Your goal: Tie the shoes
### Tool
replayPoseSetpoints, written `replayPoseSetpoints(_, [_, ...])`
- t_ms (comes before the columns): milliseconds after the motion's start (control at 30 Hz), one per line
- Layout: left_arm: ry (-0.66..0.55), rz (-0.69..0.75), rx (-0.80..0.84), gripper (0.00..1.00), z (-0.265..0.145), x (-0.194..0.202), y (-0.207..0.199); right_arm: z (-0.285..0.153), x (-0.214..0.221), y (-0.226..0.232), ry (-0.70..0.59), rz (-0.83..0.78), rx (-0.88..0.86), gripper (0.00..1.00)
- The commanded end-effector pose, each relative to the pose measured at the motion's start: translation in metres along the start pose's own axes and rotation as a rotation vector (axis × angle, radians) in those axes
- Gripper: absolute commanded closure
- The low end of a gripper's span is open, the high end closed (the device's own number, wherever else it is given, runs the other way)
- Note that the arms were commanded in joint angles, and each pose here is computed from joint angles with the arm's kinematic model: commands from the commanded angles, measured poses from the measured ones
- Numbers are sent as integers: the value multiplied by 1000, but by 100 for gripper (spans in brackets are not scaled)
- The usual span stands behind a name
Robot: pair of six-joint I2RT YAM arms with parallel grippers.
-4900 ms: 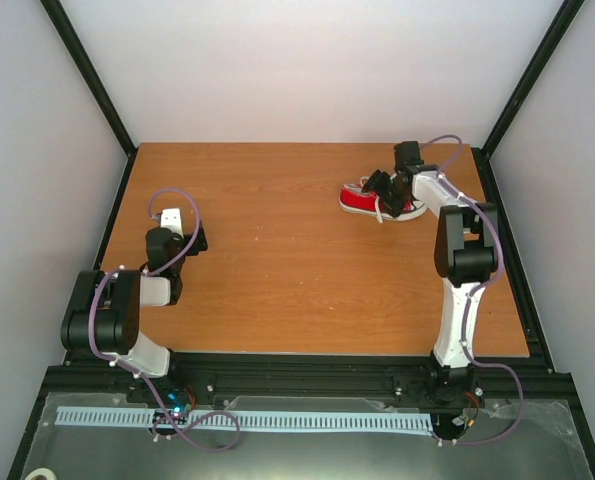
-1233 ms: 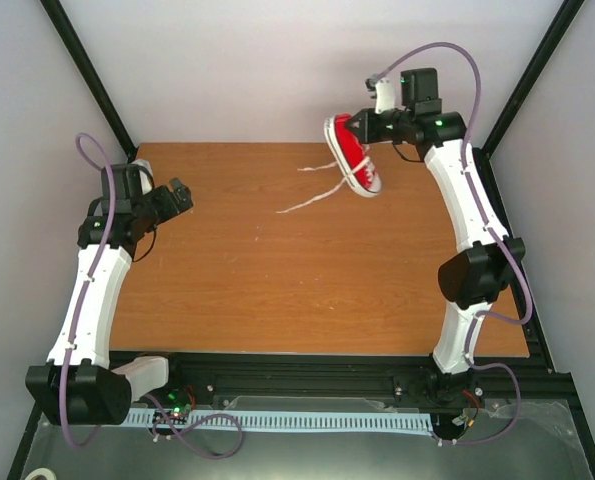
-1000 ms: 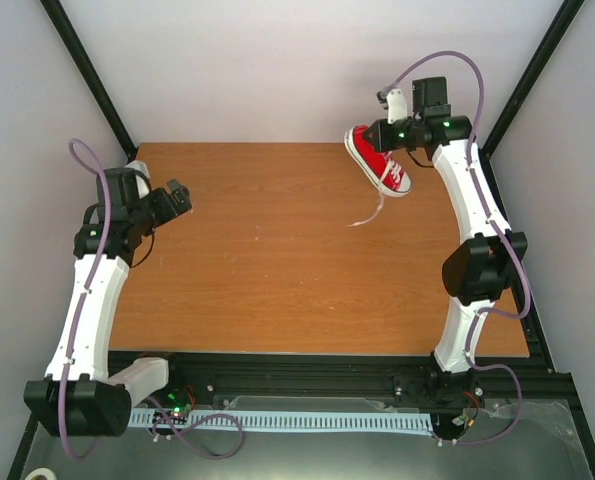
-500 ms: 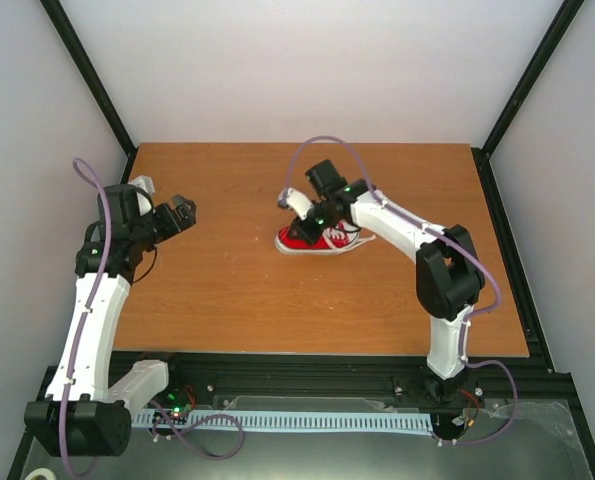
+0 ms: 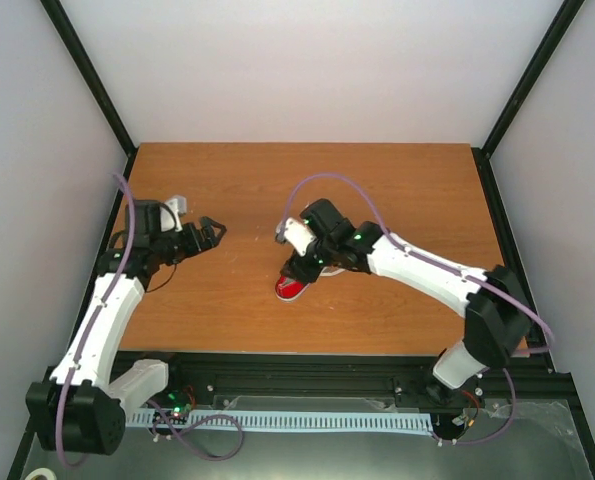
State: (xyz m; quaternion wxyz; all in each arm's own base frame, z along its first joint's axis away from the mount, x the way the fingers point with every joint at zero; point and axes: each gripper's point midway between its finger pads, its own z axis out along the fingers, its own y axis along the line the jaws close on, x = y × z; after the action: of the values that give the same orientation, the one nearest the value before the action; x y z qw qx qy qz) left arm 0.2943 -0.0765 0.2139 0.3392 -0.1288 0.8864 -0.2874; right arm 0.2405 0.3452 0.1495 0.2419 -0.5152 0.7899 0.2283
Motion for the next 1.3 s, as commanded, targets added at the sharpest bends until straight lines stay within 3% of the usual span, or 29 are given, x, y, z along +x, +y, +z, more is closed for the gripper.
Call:
replayPoseSetpoints(0, [129, 56, 139, 1, 25, 23, -36, -58, -36, -58, -240, 292, 291, 29])
replayPoseSetpoints(67, [210, 77, 164, 2, 41, 40, -46, -78, -21, -95, -273, 484, 393, 23])
replayPoseSetpoints(167, [325, 95, 225, 2, 61, 64, -60, -86, 27, -143, -213, 757, 488, 29])
replayPoseSetpoints(367, [614, 135, 328, 4, 93, 124, -67, -77, 97, -184, -73, 989, 537, 38])
replayPoseSetpoints(600, [786, 142, 362, 3, 108, 165, -63, -46, 129, -207, 63, 999, 557, 48])
replayPoseSetpoints(967, [947, 218, 435, 3, 121, 210, -81, -10, 139, -221, 122, 953, 525, 49])
replayPoseSetpoints(1100, [957, 273, 473, 3, 121, 220, -100, -4, 141, -225, 131, 942, 525, 49])
replayPoseSetpoints(1267, [864, 339, 389, 3, 116, 205, -96, 3, 147, -236, 160, 933, 565, 53])
